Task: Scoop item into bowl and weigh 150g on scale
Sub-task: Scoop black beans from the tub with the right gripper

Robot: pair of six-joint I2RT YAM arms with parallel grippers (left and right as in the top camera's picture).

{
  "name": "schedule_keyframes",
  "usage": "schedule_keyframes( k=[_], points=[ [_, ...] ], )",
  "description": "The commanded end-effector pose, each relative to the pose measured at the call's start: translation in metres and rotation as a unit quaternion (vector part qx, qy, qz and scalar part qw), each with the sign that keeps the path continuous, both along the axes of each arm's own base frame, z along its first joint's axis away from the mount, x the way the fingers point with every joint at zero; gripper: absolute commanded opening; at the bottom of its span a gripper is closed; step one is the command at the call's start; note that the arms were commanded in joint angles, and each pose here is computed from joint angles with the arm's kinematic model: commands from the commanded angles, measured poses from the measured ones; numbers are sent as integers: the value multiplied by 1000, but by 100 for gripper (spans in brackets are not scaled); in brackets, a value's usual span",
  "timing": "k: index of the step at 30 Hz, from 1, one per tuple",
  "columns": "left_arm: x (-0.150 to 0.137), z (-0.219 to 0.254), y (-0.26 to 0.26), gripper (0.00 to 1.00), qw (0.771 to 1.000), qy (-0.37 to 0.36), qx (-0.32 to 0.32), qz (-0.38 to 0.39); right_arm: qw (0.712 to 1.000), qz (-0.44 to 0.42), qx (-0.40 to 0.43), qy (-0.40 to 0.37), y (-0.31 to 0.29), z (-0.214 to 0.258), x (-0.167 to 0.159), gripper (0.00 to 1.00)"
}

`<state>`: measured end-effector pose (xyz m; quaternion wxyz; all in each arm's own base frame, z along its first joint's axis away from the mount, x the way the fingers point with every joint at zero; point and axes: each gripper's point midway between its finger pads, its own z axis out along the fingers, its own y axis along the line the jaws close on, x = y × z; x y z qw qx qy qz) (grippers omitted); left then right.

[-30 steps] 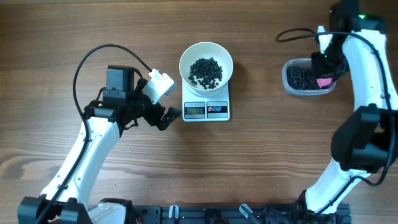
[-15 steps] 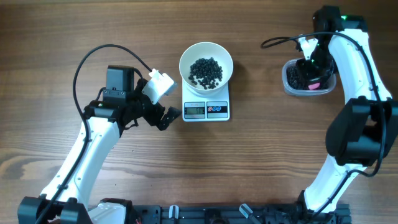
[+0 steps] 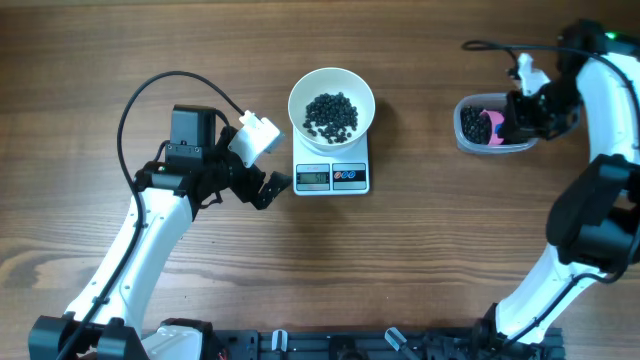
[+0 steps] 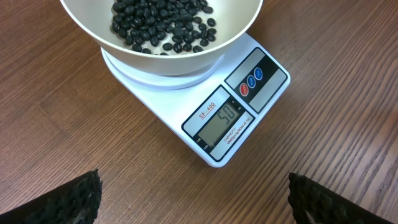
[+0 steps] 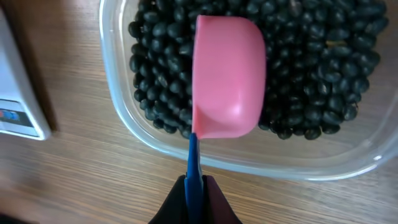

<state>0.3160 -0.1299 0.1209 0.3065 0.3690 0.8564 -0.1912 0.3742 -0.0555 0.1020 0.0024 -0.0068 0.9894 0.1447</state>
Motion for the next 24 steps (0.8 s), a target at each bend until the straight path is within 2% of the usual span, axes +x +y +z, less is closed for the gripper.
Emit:
schedule_keyframes(
  k=[1, 12, 20, 24],
  points=[
    [-1, -1, 0, 100, 1000, 1, -4, -3, 995, -26, 98, -7, 4, -1, -2, 4],
    [-1, -1, 0, 100, 1000, 1, -4, -3, 975, -94, 185, -76, -54, 18, -13, 4],
    [-1, -1, 0, 100, 1000, 1, -4, -3, 951, -96, 260, -134, -52, 41, -8, 4],
    [-1, -1, 0, 100, 1000, 1, -4, -3, 929, -96, 315, -171, -38, 60, 3, 4]
  ],
)
